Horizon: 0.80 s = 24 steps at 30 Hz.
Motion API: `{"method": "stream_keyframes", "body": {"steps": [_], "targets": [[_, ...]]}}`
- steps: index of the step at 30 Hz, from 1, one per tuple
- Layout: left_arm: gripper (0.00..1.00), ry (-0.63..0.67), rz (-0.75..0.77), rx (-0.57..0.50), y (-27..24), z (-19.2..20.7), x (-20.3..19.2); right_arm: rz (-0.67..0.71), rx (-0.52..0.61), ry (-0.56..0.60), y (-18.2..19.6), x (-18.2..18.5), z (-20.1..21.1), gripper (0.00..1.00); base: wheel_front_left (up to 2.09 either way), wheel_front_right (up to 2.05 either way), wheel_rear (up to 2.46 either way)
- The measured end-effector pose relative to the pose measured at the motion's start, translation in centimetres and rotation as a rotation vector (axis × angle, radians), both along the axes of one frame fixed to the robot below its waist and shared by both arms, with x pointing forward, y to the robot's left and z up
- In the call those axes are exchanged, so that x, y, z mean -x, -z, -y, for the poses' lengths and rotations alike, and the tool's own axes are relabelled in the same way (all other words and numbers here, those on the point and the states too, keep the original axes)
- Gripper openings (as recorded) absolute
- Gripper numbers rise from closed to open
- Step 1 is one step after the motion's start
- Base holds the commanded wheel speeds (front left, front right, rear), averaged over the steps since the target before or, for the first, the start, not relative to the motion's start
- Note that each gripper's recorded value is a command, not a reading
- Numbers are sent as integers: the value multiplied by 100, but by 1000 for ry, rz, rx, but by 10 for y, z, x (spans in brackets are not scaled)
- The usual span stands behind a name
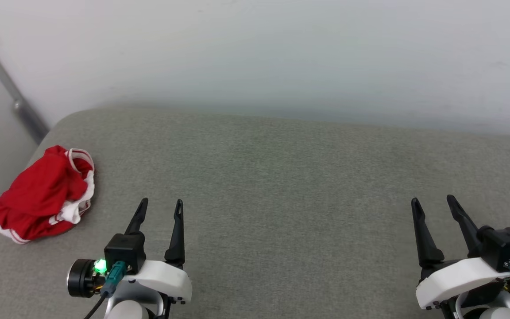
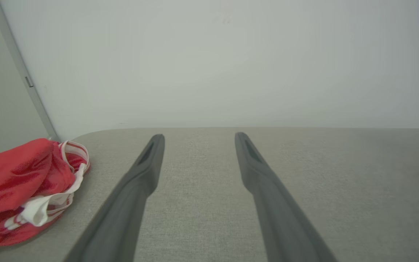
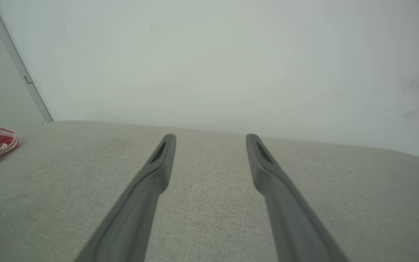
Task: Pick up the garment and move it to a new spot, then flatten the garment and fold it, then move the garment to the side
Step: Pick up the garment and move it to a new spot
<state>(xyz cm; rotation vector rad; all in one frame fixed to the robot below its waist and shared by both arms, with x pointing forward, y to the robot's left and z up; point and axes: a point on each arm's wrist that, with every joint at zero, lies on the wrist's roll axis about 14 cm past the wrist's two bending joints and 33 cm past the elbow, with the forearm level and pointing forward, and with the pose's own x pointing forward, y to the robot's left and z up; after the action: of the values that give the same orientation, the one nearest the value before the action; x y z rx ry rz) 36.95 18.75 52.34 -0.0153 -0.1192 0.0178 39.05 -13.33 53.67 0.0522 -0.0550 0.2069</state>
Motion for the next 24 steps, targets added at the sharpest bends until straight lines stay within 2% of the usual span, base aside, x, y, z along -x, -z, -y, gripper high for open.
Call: {"method": "stream_keyframes", "body": {"steps": [14, 24], "targets": [[100, -345, -6, 14, 2, -110, 62, 27, -7, -291, -10, -16, -104, 100, 0, 0, 0], [100, -466, -15, 16, 5, -143, 94, 15, 13, -401, -5, -18, -145, 100, 0, 0, 0]]}}
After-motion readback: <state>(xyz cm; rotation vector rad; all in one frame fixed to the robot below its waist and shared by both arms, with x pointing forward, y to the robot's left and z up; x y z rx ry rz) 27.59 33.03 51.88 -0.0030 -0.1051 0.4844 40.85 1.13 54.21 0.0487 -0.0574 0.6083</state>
